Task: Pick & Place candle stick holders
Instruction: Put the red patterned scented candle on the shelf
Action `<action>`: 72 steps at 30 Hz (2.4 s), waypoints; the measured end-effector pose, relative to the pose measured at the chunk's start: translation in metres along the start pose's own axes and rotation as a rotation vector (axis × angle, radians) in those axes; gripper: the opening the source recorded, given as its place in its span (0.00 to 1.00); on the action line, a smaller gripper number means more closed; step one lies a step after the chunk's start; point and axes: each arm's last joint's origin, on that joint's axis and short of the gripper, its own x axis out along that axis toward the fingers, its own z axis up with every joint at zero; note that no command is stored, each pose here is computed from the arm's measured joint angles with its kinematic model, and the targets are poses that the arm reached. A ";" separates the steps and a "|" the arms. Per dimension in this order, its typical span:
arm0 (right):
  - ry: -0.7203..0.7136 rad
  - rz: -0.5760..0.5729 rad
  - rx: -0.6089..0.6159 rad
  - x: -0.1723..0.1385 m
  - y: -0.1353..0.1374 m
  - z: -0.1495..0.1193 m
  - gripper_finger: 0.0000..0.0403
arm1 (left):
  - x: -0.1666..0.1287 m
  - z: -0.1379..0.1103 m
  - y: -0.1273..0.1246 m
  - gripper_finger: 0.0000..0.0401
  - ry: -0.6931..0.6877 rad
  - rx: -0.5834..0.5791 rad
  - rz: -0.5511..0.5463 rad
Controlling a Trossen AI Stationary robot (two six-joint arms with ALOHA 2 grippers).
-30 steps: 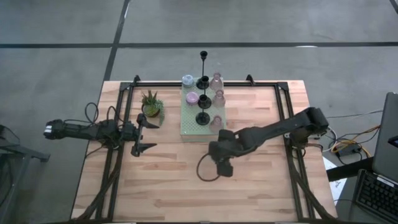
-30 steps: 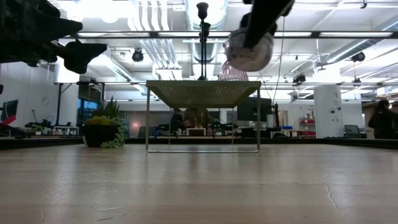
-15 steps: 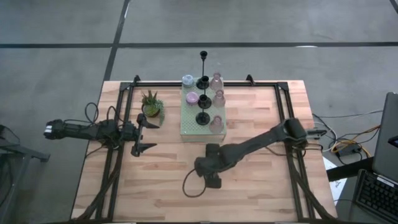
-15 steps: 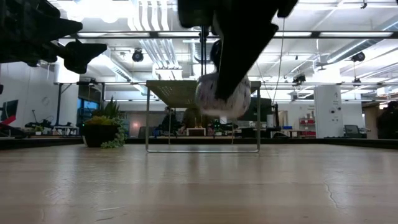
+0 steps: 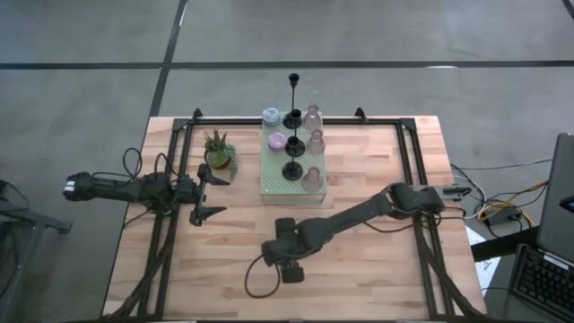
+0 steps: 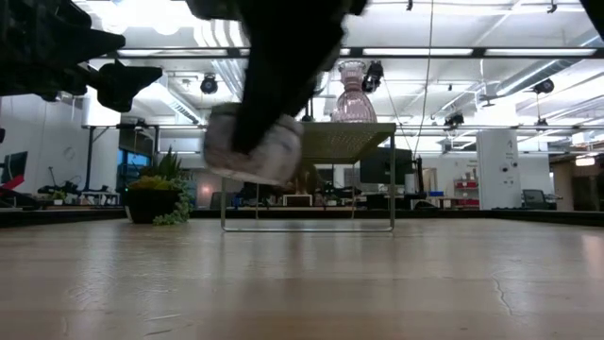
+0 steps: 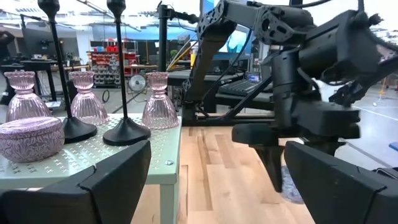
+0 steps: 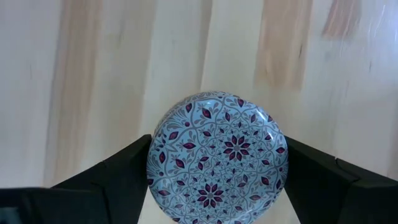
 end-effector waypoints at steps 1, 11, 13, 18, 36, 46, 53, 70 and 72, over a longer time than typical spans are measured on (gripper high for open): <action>-0.009 0.004 -0.006 0.000 0.000 0.004 0.75 | 0.000 0.000 0.000 0.93 0.000 0.002 0.000; -0.023 0.002 -0.048 0.011 0.000 0.019 0.76 | 0.000 -0.001 0.000 0.93 0.007 0.003 0.001; -0.021 -0.001 -0.052 0.010 0.000 0.019 0.76 | 0.000 0.000 0.000 0.93 -0.001 0.000 0.001; -0.035 -0.022 -0.062 0.000 -0.002 0.020 0.75 | -0.001 0.011 0.000 0.93 -0.111 -0.099 -0.006; -0.046 -0.050 -0.098 -0.022 -0.003 0.026 0.76 | 0.002 0.009 0.000 0.93 -0.087 -0.466 -0.005; -0.064 -0.055 -0.105 -0.032 -0.007 0.031 0.76 | 0.003 0.010 -0.007 0.92 -0.045 -0.482 -0.165; -0.071 -0.056 -0.114 -0.038 -0.009 0.034 0.76 | 0.005 0.009 -0.020 0.92 -0.054 -0.299 -0.197; -0.107 0.009 -0.089 -0.045 -0.008 0.039 0.75 | 0.014 0.007 -0.045 0.92 -0.022 -0.233 -0.205; -0.120 0.013 -0.089 -0.039 -0.007 0.039 0.76 | 0.014 0.007 -0.046 0.92 -0.025 -0.233 -0.212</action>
